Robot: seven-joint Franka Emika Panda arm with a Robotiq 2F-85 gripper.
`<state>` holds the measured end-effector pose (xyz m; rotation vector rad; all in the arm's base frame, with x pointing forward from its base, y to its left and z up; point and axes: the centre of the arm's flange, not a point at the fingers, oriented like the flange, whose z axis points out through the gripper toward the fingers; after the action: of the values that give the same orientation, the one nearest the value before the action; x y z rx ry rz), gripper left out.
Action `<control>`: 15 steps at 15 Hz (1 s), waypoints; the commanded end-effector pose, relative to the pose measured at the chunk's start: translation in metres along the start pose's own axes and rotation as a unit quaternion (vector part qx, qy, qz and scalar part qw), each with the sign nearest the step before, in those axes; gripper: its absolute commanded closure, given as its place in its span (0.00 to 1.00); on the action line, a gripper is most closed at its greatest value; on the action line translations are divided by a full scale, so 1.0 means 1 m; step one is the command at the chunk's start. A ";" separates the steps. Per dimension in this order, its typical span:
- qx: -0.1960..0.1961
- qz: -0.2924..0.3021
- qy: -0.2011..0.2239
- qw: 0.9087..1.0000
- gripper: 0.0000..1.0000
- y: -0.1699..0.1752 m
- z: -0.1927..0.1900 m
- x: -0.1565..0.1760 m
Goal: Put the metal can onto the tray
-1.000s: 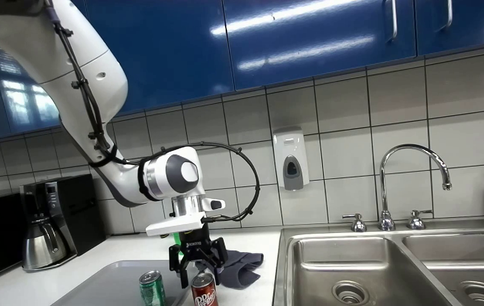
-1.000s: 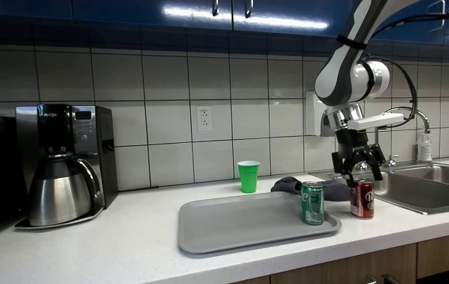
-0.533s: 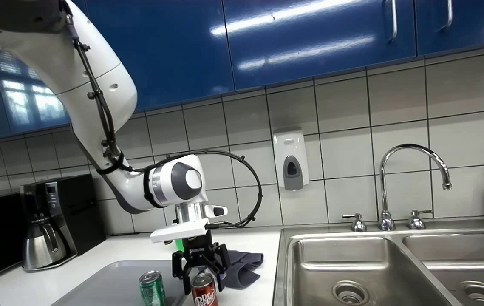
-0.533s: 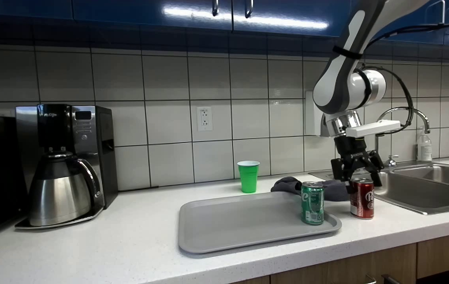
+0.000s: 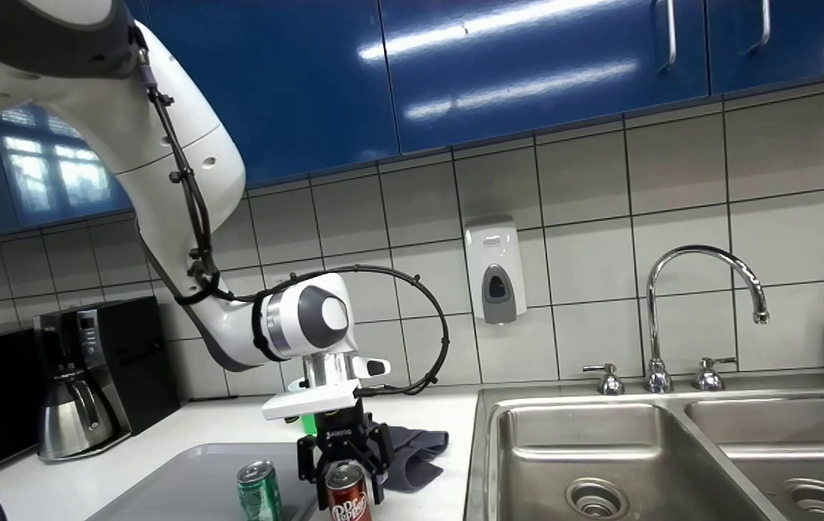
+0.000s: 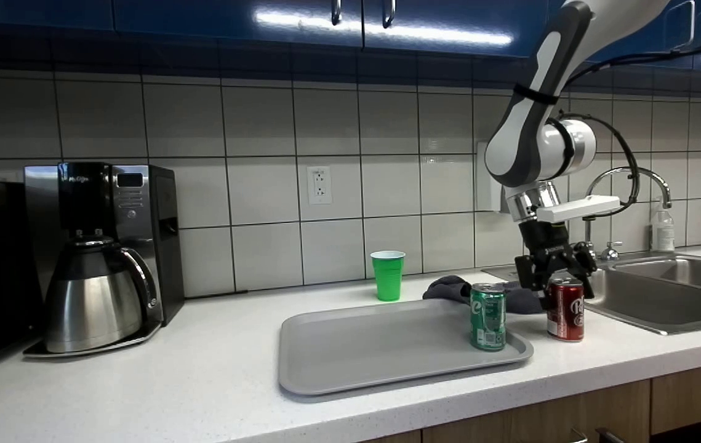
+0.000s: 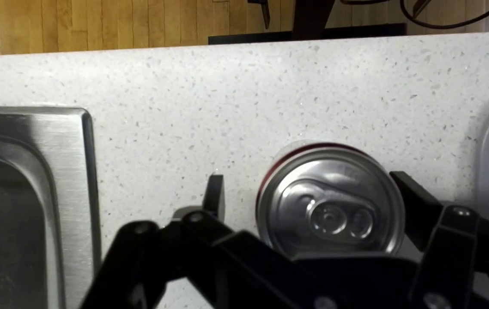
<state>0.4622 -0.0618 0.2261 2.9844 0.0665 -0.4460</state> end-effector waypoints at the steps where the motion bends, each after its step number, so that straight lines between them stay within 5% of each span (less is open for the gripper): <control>1: -0.011 0.003 0.001 1.000 0.34 0.001 0.000 0.008; 5: -0.009 0.003 -0.001 1.000 0.60 0.001 0.001 0.008; 15: 0.001 -0.011 0.058 0.998 0.60 -0.007 -0.046 -0.009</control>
<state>0.4704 -0.0563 0.2381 2.9922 0.0830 -0.3782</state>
